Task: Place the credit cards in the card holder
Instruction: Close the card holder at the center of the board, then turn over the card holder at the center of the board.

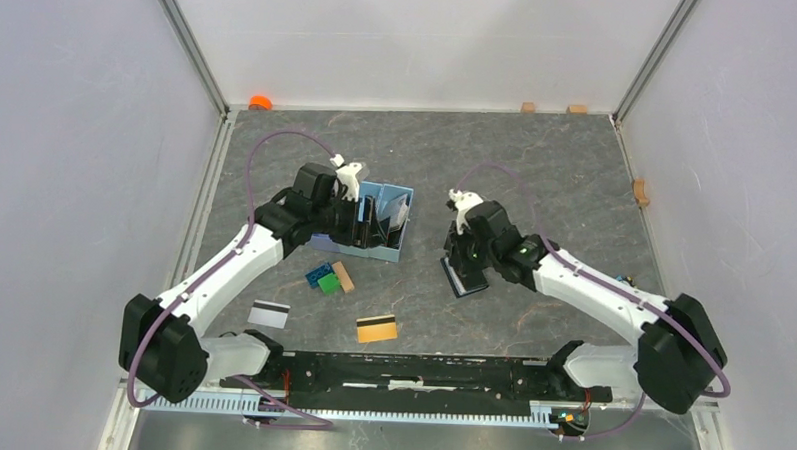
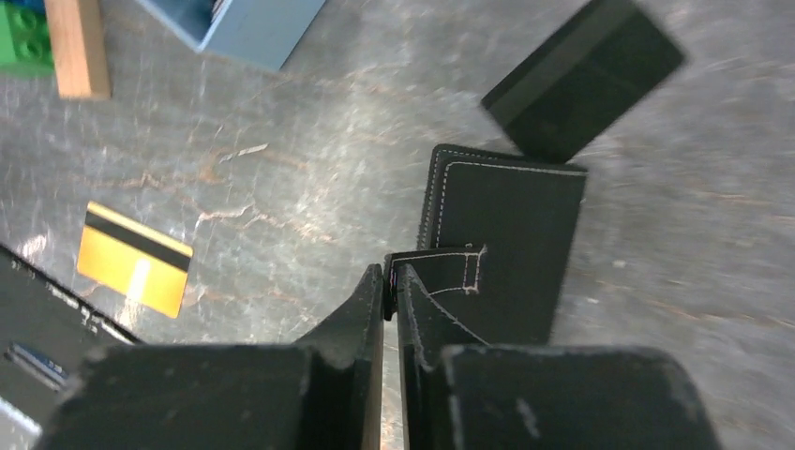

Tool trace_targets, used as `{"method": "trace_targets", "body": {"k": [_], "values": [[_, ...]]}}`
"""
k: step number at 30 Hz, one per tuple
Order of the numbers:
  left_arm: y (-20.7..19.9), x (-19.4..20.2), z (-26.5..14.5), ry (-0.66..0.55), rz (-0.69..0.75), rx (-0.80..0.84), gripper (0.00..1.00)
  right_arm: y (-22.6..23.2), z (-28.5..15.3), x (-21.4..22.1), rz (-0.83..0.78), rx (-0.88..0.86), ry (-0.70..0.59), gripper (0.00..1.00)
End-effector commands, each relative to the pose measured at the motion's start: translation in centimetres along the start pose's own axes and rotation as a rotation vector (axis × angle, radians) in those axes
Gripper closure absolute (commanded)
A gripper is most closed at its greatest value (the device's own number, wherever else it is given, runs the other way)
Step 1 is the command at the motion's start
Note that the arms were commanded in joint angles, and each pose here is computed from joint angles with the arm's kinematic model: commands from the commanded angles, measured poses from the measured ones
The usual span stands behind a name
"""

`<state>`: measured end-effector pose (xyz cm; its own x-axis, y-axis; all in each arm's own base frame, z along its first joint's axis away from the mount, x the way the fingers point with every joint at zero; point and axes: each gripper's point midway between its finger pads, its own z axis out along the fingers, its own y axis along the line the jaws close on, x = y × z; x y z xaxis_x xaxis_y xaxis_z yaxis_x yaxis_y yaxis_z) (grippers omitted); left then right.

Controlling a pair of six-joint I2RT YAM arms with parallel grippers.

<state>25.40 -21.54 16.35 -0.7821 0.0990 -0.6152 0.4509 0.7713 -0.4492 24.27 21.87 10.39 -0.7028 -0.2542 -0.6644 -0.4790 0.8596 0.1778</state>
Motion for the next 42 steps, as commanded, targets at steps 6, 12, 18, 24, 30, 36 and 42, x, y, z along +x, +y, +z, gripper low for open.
{"method": "trace_targets", "body": {"k": [6, 12, 18, 24, 30, 36, 42], "values": [[-3.0, 0.4, 0.1, -0.045, -0.029, 0.116, 0.32, 4.4, 0.8, -0.9, 0.017, -0.203, -0.023, 0.32], [-8.3, -0.1, 2.6, -0.057, -0.02, 0.186, 0.32, 1.6, -1.9, -4.5, 0.004, -0.188, -0.087, 0.2], [-11.4, -0.9, 6.4, -0.049, -0.046, 0.218, 0.32, -4.3, -1.8, -2.6, 0.129, -0.179, -0.084, 0.27], [-12.4, 1.3, 11.8, 0.055, -0.033, 0.188, 0.46, -6.2, -0.3, 0.5, 0.25, -0.272, -0.04, 0.35], [-10.1, 3.8, 14.9, 0.124, -0.034, 0.098, 0.45, -6.1, 0.6, 2.5, 0.349, -0.381, -0.038, 0.4], [-8.9, 6.2, 16.6, 0.199, -0.031, 0.078, 0.43, -6.6, 2.4, 4.5, 0.384, -0.373, 0.01, 0.42], [-8.0, 7.9, 17.7, 0.238, -0.024, 0.071, 0.53, -6.5, 3.6, 5.4, 0.399, -0.398, 0.034, 0.44]]}}
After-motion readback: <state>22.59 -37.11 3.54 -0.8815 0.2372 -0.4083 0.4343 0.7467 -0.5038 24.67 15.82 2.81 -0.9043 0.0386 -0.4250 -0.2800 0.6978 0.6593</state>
